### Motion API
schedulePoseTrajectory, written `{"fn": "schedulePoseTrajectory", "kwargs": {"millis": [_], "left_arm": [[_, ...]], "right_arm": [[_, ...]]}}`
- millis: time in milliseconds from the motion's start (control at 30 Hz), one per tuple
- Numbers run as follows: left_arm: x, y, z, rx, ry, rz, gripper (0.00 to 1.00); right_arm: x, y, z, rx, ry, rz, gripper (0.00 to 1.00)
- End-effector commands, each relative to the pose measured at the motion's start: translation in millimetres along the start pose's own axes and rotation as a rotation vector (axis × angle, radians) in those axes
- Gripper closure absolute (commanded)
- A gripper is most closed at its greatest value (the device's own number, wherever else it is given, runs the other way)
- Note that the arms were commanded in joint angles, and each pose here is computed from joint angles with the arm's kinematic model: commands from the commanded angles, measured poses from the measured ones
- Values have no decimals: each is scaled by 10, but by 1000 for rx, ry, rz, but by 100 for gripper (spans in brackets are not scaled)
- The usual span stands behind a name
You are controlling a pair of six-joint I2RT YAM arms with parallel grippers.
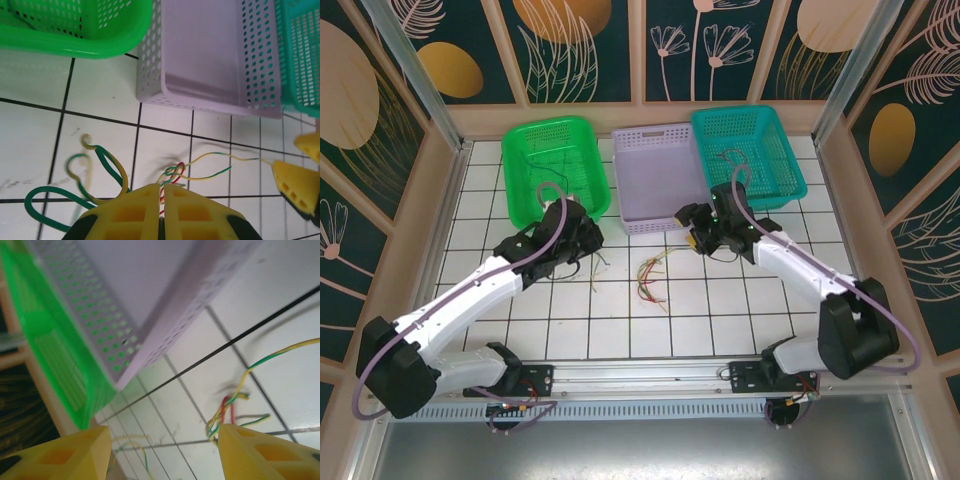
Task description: Untangle the cables
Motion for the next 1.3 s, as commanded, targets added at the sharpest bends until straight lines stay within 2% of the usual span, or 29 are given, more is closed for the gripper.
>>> {"fn": "schedulePoseTrajectory", "kwargs": {"millis": [0,133,267,367,533,633,767,933,1033,1267], "left_arm": [[50,64,-113,-40,-151,10,100],[95,72,-224,-73,-243,19,100],[84,109,-252,-89,-283,41,100],[68,139,-267,-98,-294,64,100],[54,162,-265,-109,-307,73,100],[58,161,-275,-110,-305,71,100],[63,156,-266,-108,-311,65,100],[59,158,-257,-119,-334,62,100],[66,160,-286,-139,-346,64,100],[6,238,-218,-134,-356,82,100]], "right_arm": [[-277,-116,180,89,-253,101,42],[-730,-24,329,214,-428,309,42],[-1058,132,470,260,-549,427,43],[-1128,257,498,275,-525,461,43],[-1115,289,617,340,-478,450,43],[-1108,283,608,329,-437,442,46],[-1019,211,455,307,-309,420,47],[-818,58,260,348,19,414,44],[-808,9,291,408,167,440,42],[-875,78,437,503,341,497,44]]}}
Point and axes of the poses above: each hand's point on the last joint's axis, 136 mm out from that joint toward the fingers, its own y axis out along the fingers, its own z axis along the line the jaws close on, x = y × z, the point moved 9 cm from there along -y, back along the fingers, and after that the axes turned 4 degrees about -y, right-handed, at the moved point
